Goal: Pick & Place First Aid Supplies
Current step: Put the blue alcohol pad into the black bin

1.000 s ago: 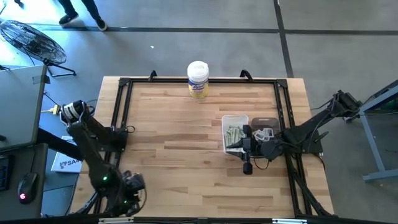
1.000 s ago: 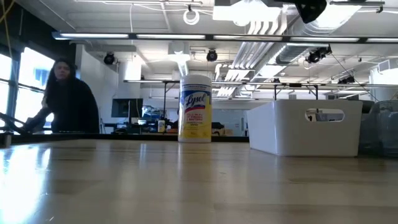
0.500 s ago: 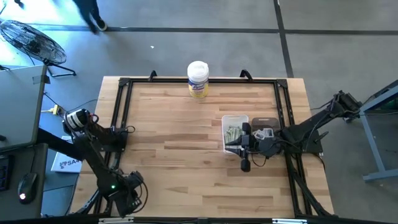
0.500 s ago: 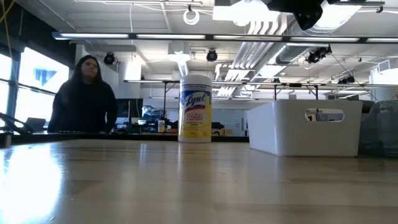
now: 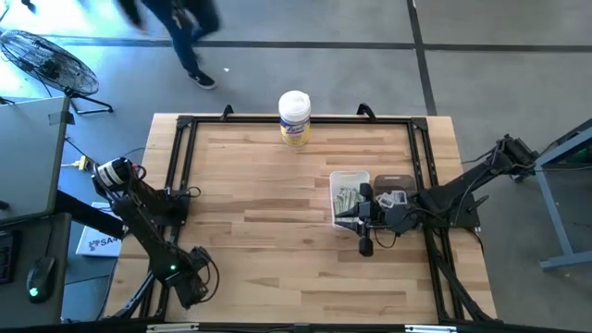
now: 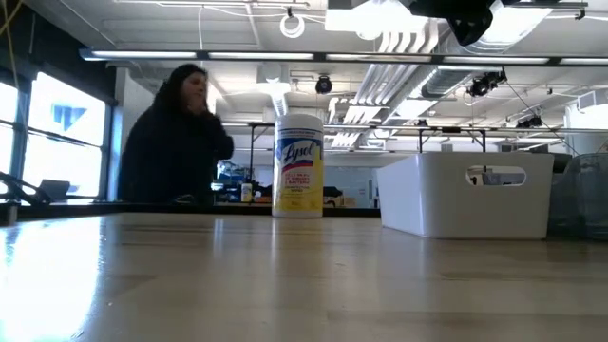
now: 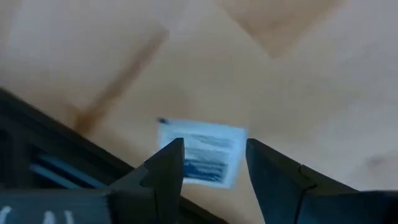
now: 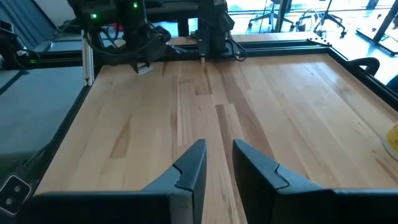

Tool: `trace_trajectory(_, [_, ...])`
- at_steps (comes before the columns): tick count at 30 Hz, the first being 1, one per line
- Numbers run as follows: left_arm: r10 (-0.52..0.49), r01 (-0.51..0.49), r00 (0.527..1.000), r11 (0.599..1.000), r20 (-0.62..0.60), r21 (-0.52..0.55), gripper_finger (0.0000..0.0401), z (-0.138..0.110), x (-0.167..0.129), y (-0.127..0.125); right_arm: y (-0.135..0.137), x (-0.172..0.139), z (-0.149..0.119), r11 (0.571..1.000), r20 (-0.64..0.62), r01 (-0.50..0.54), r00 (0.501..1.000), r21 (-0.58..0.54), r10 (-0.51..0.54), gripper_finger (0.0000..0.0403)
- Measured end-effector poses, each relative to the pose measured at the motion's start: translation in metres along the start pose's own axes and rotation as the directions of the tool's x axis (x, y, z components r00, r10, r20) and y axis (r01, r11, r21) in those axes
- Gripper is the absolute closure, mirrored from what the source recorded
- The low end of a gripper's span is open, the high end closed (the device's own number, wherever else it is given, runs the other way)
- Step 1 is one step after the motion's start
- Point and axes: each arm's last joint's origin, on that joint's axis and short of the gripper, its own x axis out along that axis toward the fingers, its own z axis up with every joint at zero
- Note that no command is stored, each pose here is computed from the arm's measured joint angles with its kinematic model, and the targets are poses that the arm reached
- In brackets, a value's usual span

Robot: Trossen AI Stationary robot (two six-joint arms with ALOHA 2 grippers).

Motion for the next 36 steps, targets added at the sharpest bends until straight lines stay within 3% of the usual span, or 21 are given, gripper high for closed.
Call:
trace_trajectory(5, [-0.082,0.084,0.994,0.996,-0.073,0.018,0.0232,-0.001,0.005,-0.004,0.0,0.0,0.0,1.0,0.0,0.002,1.0,0.0,-0.002,0.0331])
trace_trajectory(12, [-0.057,0.056,0.996,0.998,-0.061,-0.009,0.0232,0.002,0.013,0.005,0.0,0.0,0.0,1.0,0.0,0.0,1.0,0.0,0.0,0.0331])
trace_trajectory(17, [-0.069,0.069,0.998,0.997,0.001,0.038,0.0237,0.004,0.015,0.006,0.0,0.0,0.0,1.0,0.001,0.004,1.0,0.0,-0.004,0.0331])
trace_trajectory(28, [-0.094,0.081,0.987,0.992,0.134,0.096,0.035,0.008,0.015,0.005,0.0,0.0,0.0,1.0,0.002,0.006,1.0,0.0,-0.006,0.0331])
trace_trajectory(36, [-0.169,0.109,0.927,0.976,0.336,0.19,0.0373,0.01,0.004,-0.008,0.0,0.0,0.0,1.0,0.002,0.007,1.0,0.0,-0.007,0.0331])
